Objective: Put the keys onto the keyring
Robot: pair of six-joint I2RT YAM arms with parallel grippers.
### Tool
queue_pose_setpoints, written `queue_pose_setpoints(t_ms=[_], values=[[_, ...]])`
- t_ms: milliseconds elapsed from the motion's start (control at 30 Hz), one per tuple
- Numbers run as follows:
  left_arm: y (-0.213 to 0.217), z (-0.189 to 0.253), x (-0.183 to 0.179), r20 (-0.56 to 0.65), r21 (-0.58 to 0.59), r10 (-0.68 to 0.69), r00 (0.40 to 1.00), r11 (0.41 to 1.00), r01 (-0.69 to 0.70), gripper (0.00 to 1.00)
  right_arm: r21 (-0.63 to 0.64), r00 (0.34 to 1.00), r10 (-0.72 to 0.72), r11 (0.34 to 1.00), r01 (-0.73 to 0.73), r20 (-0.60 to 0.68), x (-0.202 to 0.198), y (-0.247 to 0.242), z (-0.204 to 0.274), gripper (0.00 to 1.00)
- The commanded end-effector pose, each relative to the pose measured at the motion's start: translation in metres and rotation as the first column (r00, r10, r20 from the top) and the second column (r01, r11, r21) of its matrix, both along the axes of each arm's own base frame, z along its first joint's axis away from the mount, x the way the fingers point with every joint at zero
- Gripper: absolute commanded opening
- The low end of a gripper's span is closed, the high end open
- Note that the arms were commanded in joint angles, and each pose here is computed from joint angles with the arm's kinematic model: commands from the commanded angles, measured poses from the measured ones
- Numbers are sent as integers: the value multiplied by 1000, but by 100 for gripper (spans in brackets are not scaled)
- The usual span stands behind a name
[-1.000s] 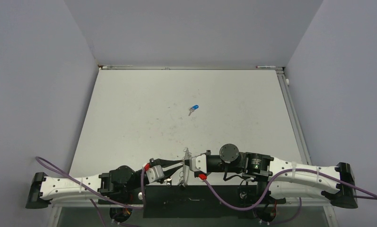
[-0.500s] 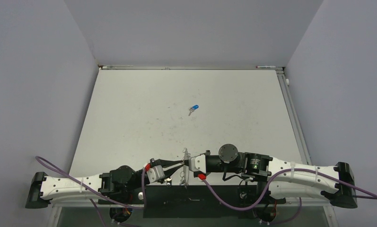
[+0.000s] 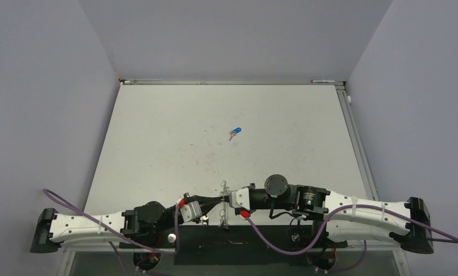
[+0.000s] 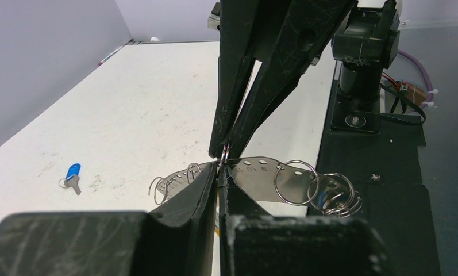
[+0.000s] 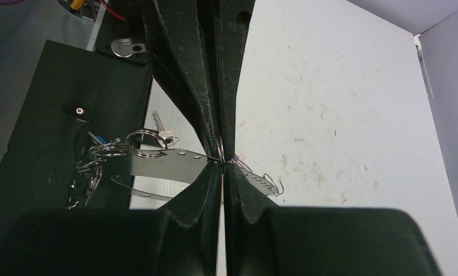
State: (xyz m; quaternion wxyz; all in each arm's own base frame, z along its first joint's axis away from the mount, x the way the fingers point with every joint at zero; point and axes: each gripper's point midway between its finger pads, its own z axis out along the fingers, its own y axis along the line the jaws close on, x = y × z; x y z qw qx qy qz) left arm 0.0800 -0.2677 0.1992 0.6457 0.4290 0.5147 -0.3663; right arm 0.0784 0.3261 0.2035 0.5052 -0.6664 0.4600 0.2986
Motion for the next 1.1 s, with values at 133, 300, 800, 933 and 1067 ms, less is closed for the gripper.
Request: queue_pose_setpoints(t_ms=[133, 300, 800, 933, 1067], values=[[1, 20, 1, -42, -22, 17, 999, 1000, -18, 0, 156, 1000, -15, 988, 15, 2, 2, 8, 38, 27], [6, 21, 4, -57, -13, 40, 998, 999, -41, 0, 151, 1000, -25, 988, 26, -3, 3, 8, 37, 43], [12, 15, 9, -118, 26, 88, 989, 996, -86, 0, 215, 699, -652, 668, 713, -293, 139, -29, 56, 58], [13, 10, 10, -145, 41, 102, 984, 994, -97, 0, -15, 415, -824, 455, 890, -386, 204, -46, 27, 54], [12, 1, 10, -186, 80, 119, 975, 991, -106, 0, -102, 269, -876, 335, 937, -400, 233, -42, 4, 52]])
